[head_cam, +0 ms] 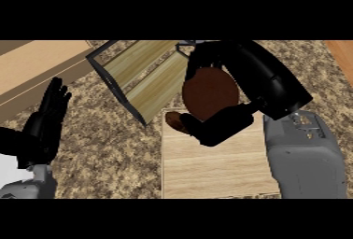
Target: Pick the cupcake from the tray and place it in the tiered shelf
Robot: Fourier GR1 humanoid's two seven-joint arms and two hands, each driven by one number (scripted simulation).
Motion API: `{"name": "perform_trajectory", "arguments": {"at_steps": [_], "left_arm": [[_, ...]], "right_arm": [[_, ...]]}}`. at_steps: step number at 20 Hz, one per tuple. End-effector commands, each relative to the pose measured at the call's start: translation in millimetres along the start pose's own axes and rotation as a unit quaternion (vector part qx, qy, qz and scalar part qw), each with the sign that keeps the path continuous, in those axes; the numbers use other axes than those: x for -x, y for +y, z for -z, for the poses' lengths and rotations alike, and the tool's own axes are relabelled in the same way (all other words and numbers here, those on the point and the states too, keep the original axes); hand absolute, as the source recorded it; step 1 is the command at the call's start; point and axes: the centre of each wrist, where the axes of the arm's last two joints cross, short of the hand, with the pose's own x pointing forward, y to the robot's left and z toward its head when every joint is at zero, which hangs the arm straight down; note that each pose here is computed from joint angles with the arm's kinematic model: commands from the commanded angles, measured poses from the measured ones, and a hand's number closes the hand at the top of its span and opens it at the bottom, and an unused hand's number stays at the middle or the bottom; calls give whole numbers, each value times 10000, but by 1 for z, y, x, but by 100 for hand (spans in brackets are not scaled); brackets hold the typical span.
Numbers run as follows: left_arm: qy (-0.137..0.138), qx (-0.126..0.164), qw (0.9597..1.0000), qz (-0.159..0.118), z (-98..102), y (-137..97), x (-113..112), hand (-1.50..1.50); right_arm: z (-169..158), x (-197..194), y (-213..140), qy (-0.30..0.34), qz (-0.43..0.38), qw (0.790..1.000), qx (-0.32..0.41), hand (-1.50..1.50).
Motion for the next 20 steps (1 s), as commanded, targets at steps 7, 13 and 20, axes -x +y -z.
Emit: {"name": "perform_trajectory", "arguments": {"at_steps": [7, 13, 20], "left_arm": [[-1, 87, 9999, -54, 8, -18, -1, 0], [-36, 127, 9999, -5, -15, 0, 16, 0], [24, 157, 9999, 24, 9, -2, -16, 0]], "right_arm": [[60, 27, 23, 178, 235, 9983, 507, 150], [103, 38, 29, 95, 358, 9975, 594, 150], [129, 60, 60, 43, 420, 9961, 775, 150]]}}
